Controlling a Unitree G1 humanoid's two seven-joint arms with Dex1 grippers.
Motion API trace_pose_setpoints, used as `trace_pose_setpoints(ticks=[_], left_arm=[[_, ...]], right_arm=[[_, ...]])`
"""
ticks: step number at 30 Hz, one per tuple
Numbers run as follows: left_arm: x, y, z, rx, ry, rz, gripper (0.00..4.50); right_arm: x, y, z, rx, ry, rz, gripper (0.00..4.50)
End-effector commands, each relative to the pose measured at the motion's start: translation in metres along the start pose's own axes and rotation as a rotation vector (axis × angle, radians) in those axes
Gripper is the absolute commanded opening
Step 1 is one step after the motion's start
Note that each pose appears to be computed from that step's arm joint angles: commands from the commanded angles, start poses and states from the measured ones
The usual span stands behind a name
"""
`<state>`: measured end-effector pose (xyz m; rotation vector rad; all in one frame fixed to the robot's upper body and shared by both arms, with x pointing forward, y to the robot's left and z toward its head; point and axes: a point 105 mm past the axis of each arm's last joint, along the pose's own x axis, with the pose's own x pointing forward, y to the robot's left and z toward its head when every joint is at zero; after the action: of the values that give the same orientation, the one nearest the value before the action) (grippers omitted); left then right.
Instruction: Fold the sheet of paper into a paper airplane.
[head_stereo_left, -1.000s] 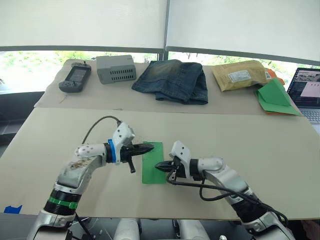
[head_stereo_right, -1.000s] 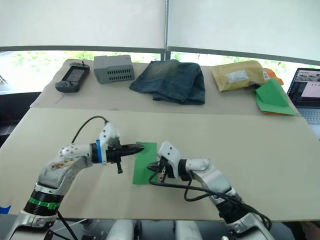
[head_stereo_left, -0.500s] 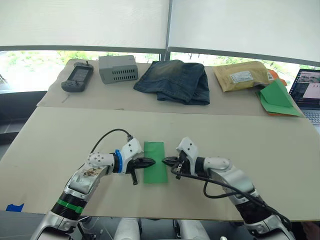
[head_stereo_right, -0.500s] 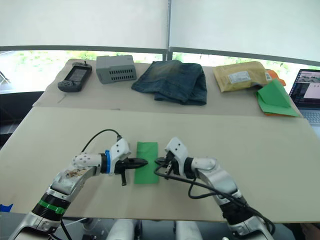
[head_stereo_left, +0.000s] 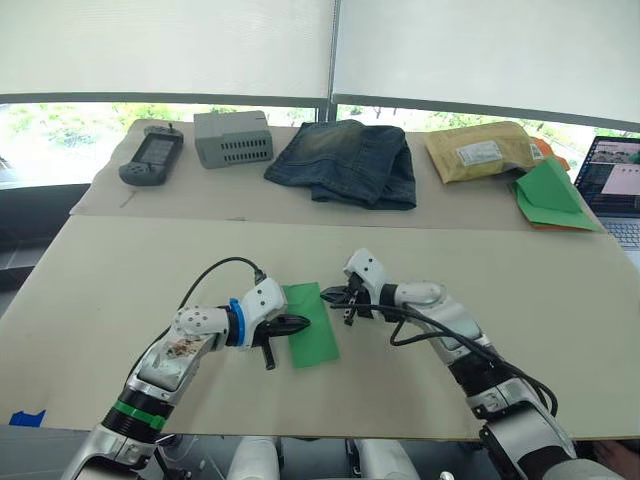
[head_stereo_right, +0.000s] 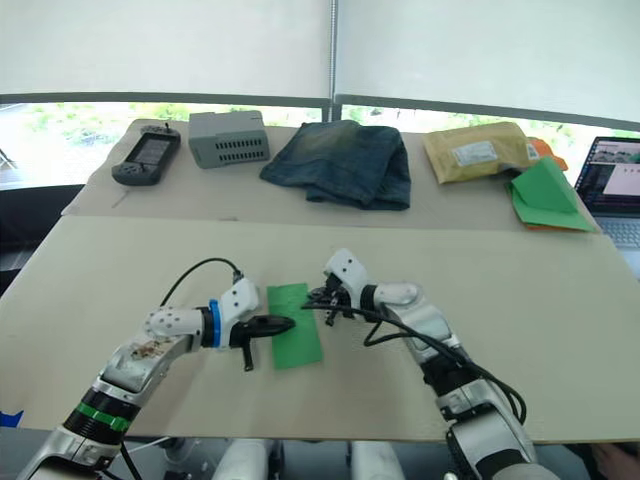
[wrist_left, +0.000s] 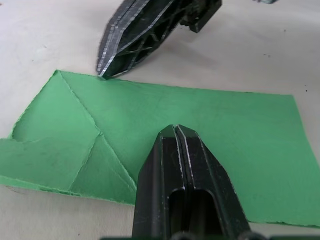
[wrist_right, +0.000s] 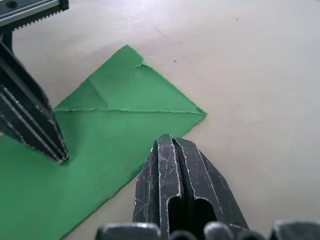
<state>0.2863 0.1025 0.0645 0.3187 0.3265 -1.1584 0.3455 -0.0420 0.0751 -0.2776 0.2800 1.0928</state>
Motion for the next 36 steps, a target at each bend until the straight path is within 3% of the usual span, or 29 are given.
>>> trace_pose_setpoints(ticks=[1, 8, 10, 20, 28, 36], left_arm=[[0.001, -0.001, -0.016, -0.001, 0.074, 0.029, 0.0], [0.0, 0.009, -0.02, 0.004, 0.098, 0.063, 0.0], [0.0, 0.012, -0.02, 0.005, 0.1, 0.072, 0.0], [0.001, 0.014, -0.024, 0.006, 0.109, 0.065, 0.0], [0.002, 0.021, -0.023, 0.014, 0.115, 0.055, 0.0], [0.006, 0.019, -0.023, 0.021, 0.112, 0.023, 0.0]], right_arm=[[0.003, -0.009, 0.002, -0.037, -0.005, -0.025, 0.06], [0.014, -0.004, 0.011, -0.108, -0.047, 0.033, 0.06], [0.014, 0.0, 0.0, -0.136, -0.004, 0.059, 0.06], [-0.017, 0.033, -0.008, -0.187, -0.028, 0.175, 0.06], [-0.026, 0.065, -0.029, -0.141, 0.033, 0.242, 0.06], [-0.026, 0.072, -0.028, -0.141, 0.05, 0.226, 0.06]])
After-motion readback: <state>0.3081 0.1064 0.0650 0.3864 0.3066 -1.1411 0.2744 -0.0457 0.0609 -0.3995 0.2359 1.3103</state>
